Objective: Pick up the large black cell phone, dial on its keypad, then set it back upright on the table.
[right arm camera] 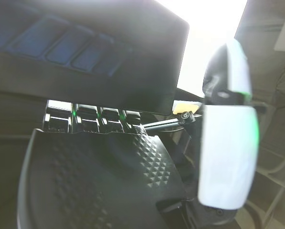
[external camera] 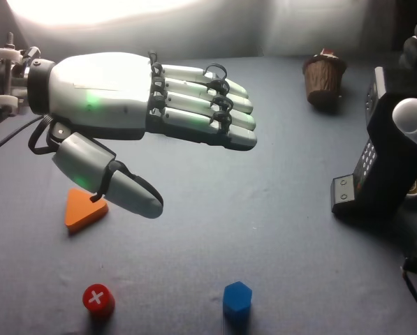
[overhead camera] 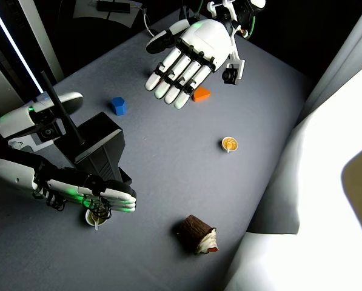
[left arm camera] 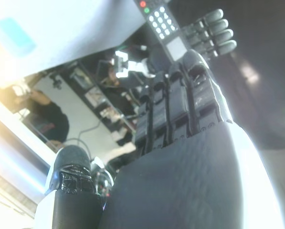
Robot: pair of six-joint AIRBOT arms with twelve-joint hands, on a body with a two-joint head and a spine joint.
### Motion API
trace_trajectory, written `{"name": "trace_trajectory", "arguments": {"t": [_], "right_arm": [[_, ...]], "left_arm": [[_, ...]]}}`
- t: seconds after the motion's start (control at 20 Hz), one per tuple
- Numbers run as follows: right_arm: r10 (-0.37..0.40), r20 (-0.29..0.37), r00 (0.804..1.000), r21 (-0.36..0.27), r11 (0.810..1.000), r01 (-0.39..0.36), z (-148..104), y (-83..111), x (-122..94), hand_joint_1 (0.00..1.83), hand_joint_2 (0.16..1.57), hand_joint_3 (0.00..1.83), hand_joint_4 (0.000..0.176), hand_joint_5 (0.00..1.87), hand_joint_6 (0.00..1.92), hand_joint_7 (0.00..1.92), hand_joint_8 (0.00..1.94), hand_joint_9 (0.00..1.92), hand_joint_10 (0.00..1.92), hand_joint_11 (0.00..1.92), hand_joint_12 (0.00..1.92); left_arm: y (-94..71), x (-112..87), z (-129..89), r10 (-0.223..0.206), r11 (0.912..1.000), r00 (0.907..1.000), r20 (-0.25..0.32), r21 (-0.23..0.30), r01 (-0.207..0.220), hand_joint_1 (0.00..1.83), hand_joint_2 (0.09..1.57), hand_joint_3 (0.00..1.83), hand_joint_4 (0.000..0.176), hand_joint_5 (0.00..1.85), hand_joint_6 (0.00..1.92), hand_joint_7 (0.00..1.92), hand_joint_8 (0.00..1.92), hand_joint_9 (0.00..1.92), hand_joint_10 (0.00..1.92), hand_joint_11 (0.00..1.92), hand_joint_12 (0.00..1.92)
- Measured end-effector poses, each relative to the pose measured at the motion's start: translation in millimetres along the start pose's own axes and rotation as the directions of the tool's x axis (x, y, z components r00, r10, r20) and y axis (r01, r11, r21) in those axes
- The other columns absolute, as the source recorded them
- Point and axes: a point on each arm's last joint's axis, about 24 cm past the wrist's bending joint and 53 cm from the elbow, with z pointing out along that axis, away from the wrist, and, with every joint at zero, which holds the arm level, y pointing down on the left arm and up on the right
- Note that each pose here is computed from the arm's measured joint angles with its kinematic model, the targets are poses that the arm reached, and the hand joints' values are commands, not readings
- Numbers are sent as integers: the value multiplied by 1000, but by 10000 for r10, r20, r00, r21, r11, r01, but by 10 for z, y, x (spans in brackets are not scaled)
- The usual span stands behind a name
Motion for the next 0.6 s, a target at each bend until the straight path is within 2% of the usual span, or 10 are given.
{"name": "trace_trajectory", "arguments": {"t": [0.15, 0.2, 0.3, 0.35, 0.4, 0.45, 0.5, 0.55, 0.6], "right_arm": [[5, -15, 10000, 3, 10000, -5, 0, -2, 4, 1086, 1152, 29, 0, 0, 0, 0, 0, 0, 0, 0, 0], [2, -17, 10000, -3, 10000, -2, 0, 1, 4, 1128, 1143, 19, 0, 0, 0, 0, 0, 0, 0, 3, 2], [21, -16, 10000, 1, 10000, -21, 0, -1, 3, 1218, 1175, 0, 0, 142, 9, 142, 10, 221, 24, 0, 703], [12, -12, 10000, -8, 10000, -12, 2, 2, -1, 1218, 1175, 0, 0, 142, 9, 142, 10, 221, 24, 0, 703], [6, 10, 10000, -32, 10000, -6, 5, 10, -11, 1257, 1197, 0, 0, 254, 21, 299, 32, 403, 74, 2, 1064], [-26, 44, 10000, -65, 10000, 27, 9, 20, -26, 1449, 1259, 9, 0, 650, 41, 715, 48, 723, 159, 204, 1245], [-12, 49, 10000, -111, 9999, 13, 9, 29, -28, 1386, 1178, 0, 0, 768, 892, 896, 821, 822, 1116, 501, 1280], [-19, 25, 10000, -137, 9999, 19, 9, 34, -22, 1378, 1140, 0, 0, 875, 951, 980, 955, 850, 1282, 634, 1379], [-27, -2, 10000, -145, 9999, 27, 8, 34, -15, 1379, 1119, 0, 0, 921, 951, 1009, 931, 888, 1280, 687, 1431]], "left_arm": [[-21, 3, 0, -8, 10000, 10000, -11, 91, 8, 45, 1183, 0, 0, 165, 3, 181, 3, 121, 3, 0, 388], [-21, 3, 0, -4, 10000, 10000, -11, 91, 4, 27, 1187, 1, 0, 163, 2, 174, 1, 119, 2, 0, 390], [-22, 0, 0, -6, 10000, 10000, 0, 92, 6, 41, 1190, 1, 0, 164, 1, 164, 1, 112, 0, 0, 435], [-24, -1, 0, -6, 9999, 10000, 3, 100, 6, 41, 1190, 1, 0, 164, 1, 164, 1, 112, 0, 0, 435], [-26, 0, 0, -10, 9999, 10000, 2, 112, 10, 56, 1189, 0, 0, 172, 3, 172, 4, 116, 2, 0, 436], [-28, -1, 1, -12, 9999, 10000, 4, 119, 12, 69, 1185, 0, 0, 192, 5, 192, 5, 146, 7, 0, 501], [-30, -6, 1, -12, 9999, 10000, 26, 126, 12, 53, 1188, 1, 0, 174, 2, 170, 3, 128, 4, 0, 450], [-32, -9, 1, -16, 9999, 10000, 40, 131, 15, 50, 1187, 0, 0, 174, 3, 164, 1, 128, 4, 0, 439], [-35, -12, -6, -16, 9999, 10000, 49, 121, 15, 57, 1185, 0, 0, 172, 1, 159, 1, 127, 3, 0, 426]]}}
